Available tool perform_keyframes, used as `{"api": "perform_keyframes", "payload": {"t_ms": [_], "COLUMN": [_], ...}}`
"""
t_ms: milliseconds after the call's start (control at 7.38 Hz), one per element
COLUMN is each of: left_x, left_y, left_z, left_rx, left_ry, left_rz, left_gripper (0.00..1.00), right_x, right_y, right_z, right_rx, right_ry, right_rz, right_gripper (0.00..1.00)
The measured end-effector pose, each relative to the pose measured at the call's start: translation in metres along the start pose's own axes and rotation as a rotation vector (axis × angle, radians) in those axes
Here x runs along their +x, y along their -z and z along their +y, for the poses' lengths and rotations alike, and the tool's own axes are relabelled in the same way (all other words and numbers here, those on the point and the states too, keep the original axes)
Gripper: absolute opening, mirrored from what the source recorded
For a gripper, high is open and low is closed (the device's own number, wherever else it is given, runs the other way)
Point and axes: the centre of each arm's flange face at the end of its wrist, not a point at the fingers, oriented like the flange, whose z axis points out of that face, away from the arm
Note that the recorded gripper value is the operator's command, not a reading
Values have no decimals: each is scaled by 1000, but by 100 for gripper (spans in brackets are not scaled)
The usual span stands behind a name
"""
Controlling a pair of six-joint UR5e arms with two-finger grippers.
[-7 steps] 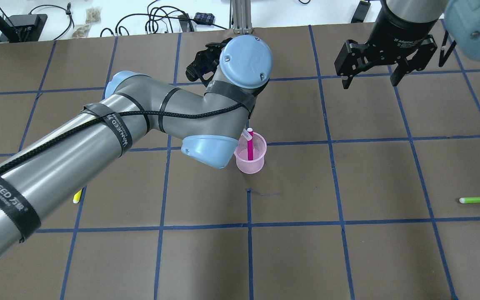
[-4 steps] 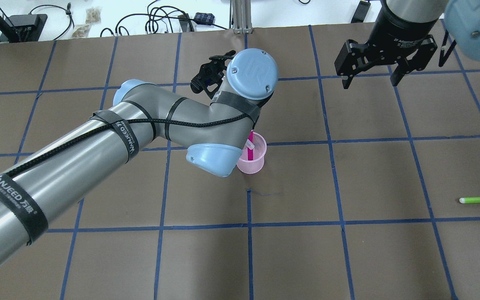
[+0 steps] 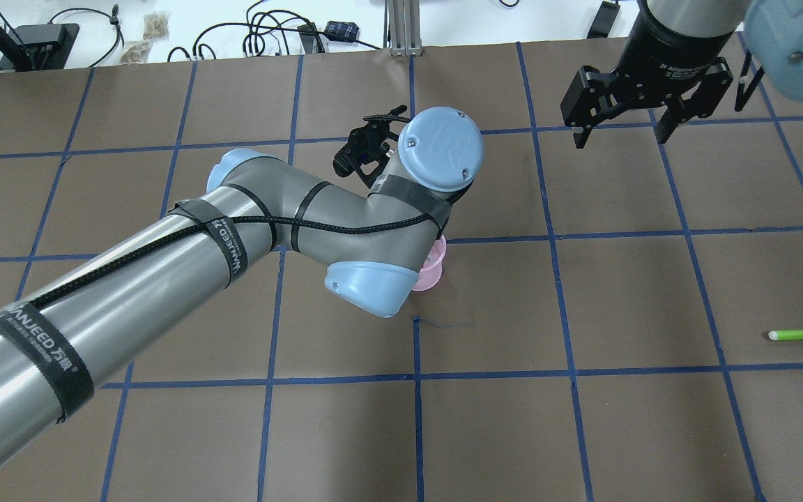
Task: Insert purple and pink pens into pink cup
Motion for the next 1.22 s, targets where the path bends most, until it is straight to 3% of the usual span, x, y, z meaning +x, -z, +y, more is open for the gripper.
{"api": "perform_keyframes", "payload": {"t_ms": [542,677,948,1219], "left_x": [1,1,-3,-24], "left_y": [8,15,23,33], "left_z": [4,-6,-57,-142], "left_rx": [-4,-4,-31,-100], "left_ry": [2,-44,-219,-436], "left_rz": [16,29,40,-19], "left_gripper": [100,100,100,100], "right_x": [0,0,0,0], "right_y": [0,0,0,0], "right_z": [0,0,0,0], "right_rx": [0,0,0,0], "right_ry": [0,0,0,-1], "right_rz": [-1,-1,-1,0], "right_gripper": [100,100,100,100]}}
